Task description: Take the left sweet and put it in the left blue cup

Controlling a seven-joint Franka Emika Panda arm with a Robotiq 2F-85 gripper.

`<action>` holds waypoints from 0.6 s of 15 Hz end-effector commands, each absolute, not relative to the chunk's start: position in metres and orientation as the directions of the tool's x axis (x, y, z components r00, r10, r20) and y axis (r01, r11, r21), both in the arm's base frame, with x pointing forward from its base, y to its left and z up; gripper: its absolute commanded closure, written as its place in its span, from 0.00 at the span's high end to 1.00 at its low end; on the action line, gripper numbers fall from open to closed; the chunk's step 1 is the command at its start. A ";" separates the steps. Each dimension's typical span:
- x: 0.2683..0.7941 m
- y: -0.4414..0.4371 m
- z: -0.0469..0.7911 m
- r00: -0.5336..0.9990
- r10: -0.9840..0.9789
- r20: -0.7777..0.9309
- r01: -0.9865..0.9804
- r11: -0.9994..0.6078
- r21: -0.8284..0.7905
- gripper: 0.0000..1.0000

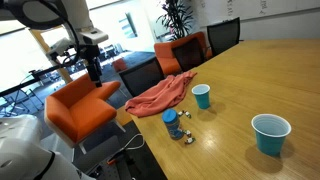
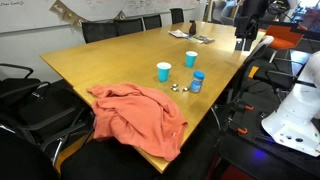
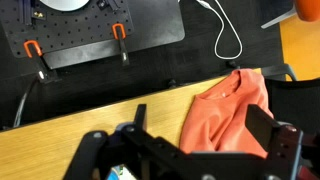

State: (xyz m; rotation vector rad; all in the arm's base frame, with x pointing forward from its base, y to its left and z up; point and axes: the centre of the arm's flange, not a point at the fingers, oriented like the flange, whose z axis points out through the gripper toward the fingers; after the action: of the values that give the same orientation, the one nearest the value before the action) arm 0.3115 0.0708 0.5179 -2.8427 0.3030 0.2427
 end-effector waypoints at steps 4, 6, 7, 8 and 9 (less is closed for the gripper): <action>0.312 0.071 0.518 0.964 -0.183 -0.193 -0.228 -0.941 -0.249 1.00; 0.312 0.071 0.518 0.964 -0.183 -0.193 -0.228 -0.941 -0.249 1.00; 0.321 0.070 0.515 0.962 -0.199 -0.187 -0.242 -0.939 -0.243 1.00; 0.337 0.069 0.509 0.959 -0.216 -0.186 -0.257 -0.937 -0.236 1.00; 0.349 0.069 0.503 0.959 -0.229 -0.169 -0.264 -0.937 -0.229 1.00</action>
State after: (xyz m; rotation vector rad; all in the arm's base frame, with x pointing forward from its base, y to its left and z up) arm 0.3158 0.0688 0.5161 -2.8447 0.3182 0.2284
